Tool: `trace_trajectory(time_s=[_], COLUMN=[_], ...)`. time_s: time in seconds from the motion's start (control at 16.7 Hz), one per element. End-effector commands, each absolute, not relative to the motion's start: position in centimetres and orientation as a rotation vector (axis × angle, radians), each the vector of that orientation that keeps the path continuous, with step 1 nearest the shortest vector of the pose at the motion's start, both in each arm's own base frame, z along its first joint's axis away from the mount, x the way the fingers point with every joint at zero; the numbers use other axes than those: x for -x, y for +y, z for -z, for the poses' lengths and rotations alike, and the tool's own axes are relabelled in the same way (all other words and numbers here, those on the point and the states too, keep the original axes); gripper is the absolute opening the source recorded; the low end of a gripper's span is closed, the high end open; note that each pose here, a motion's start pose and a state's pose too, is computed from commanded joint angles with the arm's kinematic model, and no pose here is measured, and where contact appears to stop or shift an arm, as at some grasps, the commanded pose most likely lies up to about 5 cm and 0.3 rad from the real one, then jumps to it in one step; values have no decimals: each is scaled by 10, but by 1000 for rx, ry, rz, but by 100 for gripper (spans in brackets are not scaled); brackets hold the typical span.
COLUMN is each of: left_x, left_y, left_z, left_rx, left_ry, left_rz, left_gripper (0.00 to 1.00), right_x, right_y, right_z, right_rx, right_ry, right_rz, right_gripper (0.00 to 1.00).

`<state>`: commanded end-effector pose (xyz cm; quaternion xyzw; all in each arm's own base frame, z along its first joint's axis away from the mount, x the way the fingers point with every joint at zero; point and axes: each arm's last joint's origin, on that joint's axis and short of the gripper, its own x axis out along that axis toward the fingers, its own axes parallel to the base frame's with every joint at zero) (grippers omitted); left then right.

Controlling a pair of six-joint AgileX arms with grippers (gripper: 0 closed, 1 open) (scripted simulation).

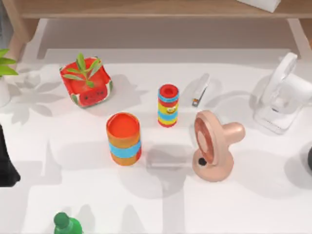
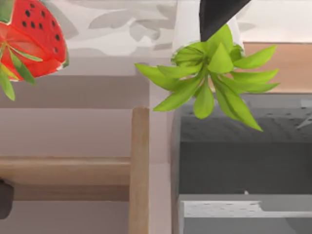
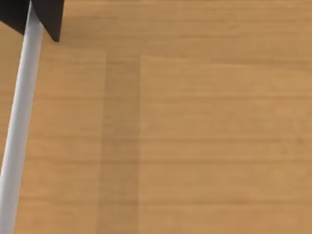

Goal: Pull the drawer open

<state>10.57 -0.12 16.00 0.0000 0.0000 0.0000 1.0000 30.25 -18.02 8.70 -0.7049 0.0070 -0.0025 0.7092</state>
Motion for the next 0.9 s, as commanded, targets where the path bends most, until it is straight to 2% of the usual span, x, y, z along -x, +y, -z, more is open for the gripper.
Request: trace_trajectory(time_s=[0.3,0.72,0.9], left_x=[-106,-106,-106], left_y=[-1,-1,-1], left_z=[-160,-160,-160], left_rx=[0,0,0], left_ry=[0,0,0], left_rz=[0,0,0], left_gripper=[100,100,100], right_x=[-300,-246,-241], right_y=[-181,-180,-179], right_z=[-87,-86,-86], right_rx=[1567,1563,1564], right_ry=[15,15,15], right_rz=[9,4,5], right_gripper=[0,0,0])
